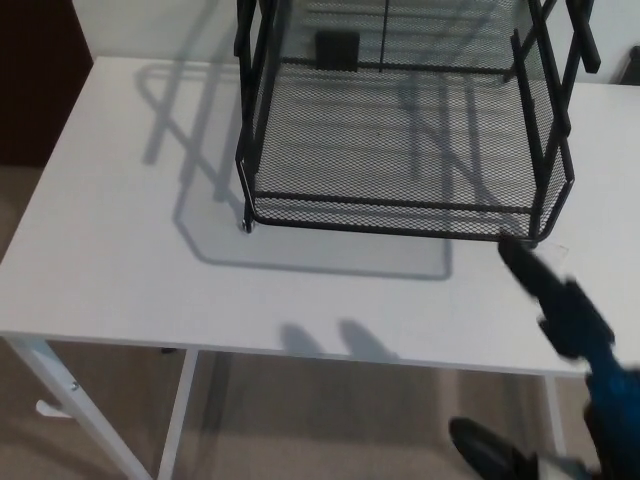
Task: The robot walks towards a file tray kept in the middle of a desk and uses its right hand to grab a tray and pulls it out towards itself
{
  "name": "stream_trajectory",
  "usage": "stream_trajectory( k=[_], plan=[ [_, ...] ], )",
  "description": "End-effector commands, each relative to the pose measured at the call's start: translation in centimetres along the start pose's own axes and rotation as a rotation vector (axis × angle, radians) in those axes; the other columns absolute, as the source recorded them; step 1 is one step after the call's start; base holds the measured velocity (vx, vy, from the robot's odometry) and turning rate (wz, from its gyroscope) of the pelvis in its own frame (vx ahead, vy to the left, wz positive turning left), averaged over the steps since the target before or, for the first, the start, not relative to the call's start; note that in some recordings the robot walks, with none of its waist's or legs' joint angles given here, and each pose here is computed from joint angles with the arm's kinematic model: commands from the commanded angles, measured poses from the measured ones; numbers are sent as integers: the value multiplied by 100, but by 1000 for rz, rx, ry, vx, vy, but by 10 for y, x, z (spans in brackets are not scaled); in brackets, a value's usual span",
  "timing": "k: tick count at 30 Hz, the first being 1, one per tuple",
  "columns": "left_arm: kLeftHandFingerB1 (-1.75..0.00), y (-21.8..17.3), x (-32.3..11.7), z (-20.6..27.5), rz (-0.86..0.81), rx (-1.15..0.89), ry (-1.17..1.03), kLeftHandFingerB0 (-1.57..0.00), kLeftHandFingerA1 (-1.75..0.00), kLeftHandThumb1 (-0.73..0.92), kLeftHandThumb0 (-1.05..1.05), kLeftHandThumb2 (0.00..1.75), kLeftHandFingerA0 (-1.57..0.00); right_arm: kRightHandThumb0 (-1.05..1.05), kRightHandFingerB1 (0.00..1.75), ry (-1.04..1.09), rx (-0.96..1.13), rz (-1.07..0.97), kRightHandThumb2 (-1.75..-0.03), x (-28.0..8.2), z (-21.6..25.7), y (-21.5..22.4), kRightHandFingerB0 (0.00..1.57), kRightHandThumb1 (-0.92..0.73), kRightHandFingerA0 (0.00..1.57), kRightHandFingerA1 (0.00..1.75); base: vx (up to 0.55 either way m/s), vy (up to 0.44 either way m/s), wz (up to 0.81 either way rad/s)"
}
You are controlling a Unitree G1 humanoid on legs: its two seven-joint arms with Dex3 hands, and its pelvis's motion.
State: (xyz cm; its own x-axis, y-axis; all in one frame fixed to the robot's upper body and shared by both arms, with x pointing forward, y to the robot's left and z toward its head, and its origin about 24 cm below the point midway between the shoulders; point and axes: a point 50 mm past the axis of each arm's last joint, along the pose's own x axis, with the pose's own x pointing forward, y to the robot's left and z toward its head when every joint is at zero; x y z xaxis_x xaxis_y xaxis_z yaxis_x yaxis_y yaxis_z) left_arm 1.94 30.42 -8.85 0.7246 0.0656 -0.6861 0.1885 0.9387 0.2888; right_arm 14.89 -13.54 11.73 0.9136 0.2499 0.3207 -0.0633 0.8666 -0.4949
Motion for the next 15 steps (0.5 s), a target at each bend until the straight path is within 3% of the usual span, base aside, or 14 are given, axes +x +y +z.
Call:
stream_trajectory(
  k=[1, 3, 4, 5, 6, 7, 9, 10, 11, 12, 14, 15],
  plan=[
    [-43, 19, 0, 19, 28, 45, -63, -37, -47, 33, -45, 62, -53, -100, 23, -264, -739, -15, -95, 106, 44, -4, 0, -51, 0, 35, 0, 0, 0],
    [-43, 19, -1, 18, 28, 57, -63, -37, -47, 33, -43, 61, -54, -92, 25, -209, -815, 28, -96, 124, 38, 1, 0, -48, 0, 37, 0, 0, 0],
    [-43, 19, -1, 18, 27, 56, -65, -37, -47, 33, -44, 62, -54, -90, 1, -193, -815, 32, -63, 131, 35, 4, 0, -44, 0, 0, 0, 0, 0],
    [-43, 19, -1, 19, 29, 62, -62, -37, -47, 33, -44, 62, -54, -102, 1, -167, -822, 41, -74, 138, 33, 6, 0, -33, 0, 14, 0, 0, 0],
    [-43, 18, -1, 18, 27, 62, -59, -37, -46, 33, -44, 62, -54, -85, 1, -132, -841, 57, -60, 146, 29, 8, 0, -39, 0, 1, 0, 0, 0],
    [-43, 19, -1, 19, 28, 65, -60, -37, -47, 33, -45, 62, -54, -90, 5, -106, -859, 66, -72, 153, 24, 10, 0, -28, 0, 19, 0, 0, 0],
    [-43, 20, 0, 18, 26, 67, -60, -36, -47, 33, -45, 62, -53, -84, 5, -68, -880, 84, -71, 162, 15, 13, 0, -26, 0, 23, 0, 0, 0],
    [-43, 20, 0, 19, 25, 67, -64, -37, -47, 33, -44, 61, -53, -83, 11, -44, -893, 100, -53, 166, 11, 13, 0, -37, 0, 18, 0, 0, 0],
    [-43, 20, 0, 20, 25, 68, -66, -37, -47, 33, -44, 61, -53, -83, 11, -34, -899, 105, -53, 168, 9, 13, 0, -37, 0, 18, 0, 0, 0],
    [-43, 20, 0, 20, 25, 80, -73, -37, -47, 33, -44, 62, -55, -59, 16, 13, -916, 135, -83, 173, 0, 14, 0, -36, 0, 32, 0, 0, 0],
    [-43, 21, 0, 21, 26, 91, -67, -38, -47, 33, -46, 62, -56, -59, 15, 41, -923, 140, -81, 175, -5, 14, 0, -35, 0, 31, 0, 0, 0],
    [-43, 21, 0, 22, 24, 87, -67, -38, -46, 33, -45, 62, -54, -68, 0, 64, -934, 150, -80, 175, -11, 15, 0, -43, 0, 15, 0, 0, 0]
  ],
)
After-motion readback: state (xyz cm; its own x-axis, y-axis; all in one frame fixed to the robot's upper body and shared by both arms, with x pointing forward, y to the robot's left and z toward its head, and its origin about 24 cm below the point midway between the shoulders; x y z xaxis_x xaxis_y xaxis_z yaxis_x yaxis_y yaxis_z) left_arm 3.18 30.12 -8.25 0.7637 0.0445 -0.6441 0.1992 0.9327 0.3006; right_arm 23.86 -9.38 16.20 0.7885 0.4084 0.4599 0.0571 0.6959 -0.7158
